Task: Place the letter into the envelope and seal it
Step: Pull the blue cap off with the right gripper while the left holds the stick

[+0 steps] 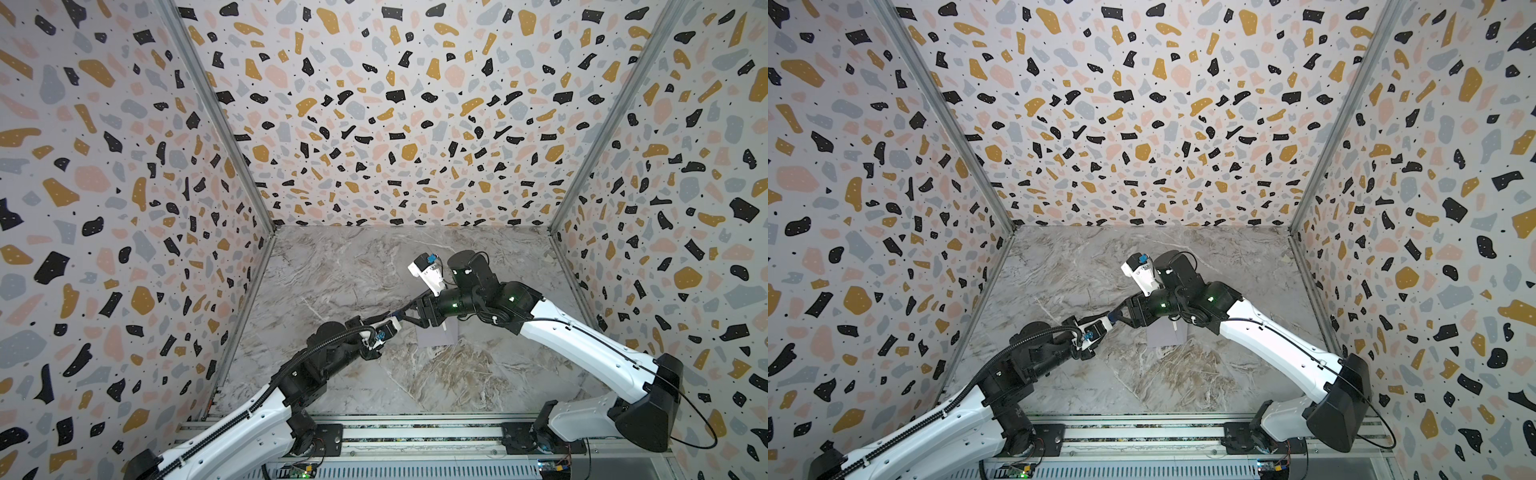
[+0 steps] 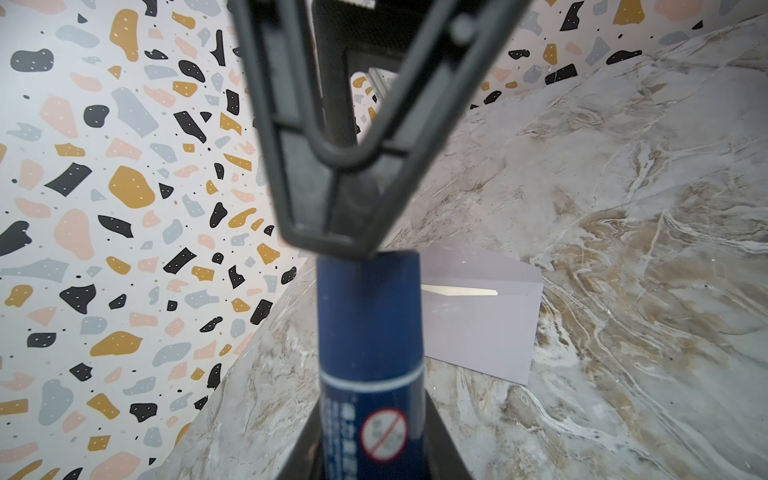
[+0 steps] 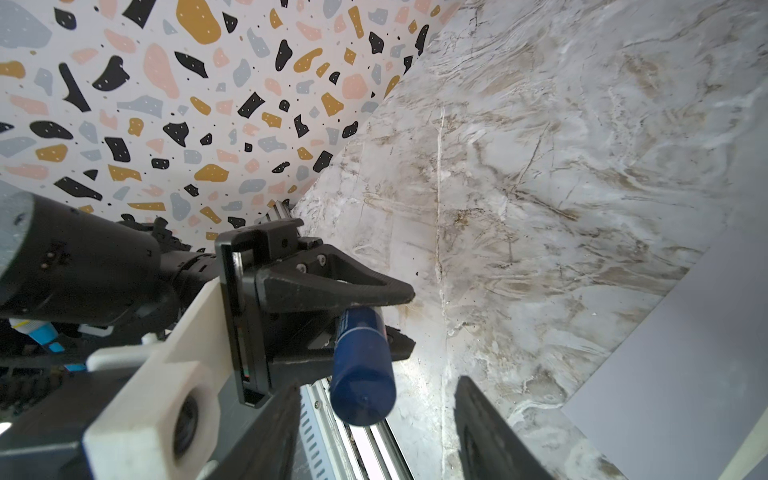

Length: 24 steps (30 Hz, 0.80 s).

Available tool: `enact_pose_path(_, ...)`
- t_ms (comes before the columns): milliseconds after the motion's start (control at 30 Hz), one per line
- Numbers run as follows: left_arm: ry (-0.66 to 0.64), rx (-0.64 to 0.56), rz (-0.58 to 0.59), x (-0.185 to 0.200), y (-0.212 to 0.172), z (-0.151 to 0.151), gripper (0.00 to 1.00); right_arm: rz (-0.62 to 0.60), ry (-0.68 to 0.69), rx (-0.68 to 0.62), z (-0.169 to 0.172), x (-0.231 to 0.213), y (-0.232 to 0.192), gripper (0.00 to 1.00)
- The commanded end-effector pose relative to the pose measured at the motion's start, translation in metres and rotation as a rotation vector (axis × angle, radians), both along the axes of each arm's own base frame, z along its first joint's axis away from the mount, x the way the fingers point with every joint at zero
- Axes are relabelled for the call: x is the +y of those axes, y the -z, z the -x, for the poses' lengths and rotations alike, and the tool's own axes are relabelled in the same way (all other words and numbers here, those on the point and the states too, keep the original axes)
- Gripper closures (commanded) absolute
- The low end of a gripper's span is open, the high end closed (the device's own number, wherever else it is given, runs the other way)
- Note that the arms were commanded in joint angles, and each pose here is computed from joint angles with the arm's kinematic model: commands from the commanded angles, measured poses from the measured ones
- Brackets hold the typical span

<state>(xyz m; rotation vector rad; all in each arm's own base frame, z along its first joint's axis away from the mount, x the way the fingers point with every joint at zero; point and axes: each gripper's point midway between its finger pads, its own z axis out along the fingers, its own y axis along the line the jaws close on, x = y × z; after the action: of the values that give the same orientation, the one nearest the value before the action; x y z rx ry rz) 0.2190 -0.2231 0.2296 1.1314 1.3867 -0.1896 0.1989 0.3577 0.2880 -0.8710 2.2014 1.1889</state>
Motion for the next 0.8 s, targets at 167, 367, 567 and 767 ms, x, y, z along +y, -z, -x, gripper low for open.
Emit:
enact_pose_path(167,-0.003,-0.028,0.038,-0.001,-0.01,-0.001,1.0,-0.03,-0.039,0.009,0.006,0.012,-0.01,0.56)
enact_pose_path(367,-0.002,-0.027,0.038,-0.001,-0.01,-0.001,1.0,-0.019,-0.06,0.013,0.008,0.016,-0.005,0.75)
enact_pose_path(567,0.015,-0.018,0.032,-0.004,-0.008,0.001,1.0,-0.017,-0.12,-0.092,0.009,0.016,-0.011,0.96)
enact_pose_path(767,0.087,0.002,0.034,-0.012,-0.005,0.01,1.0,-0.011,-0.406,-0.482,0.029,0.007,-0.029,1.0)
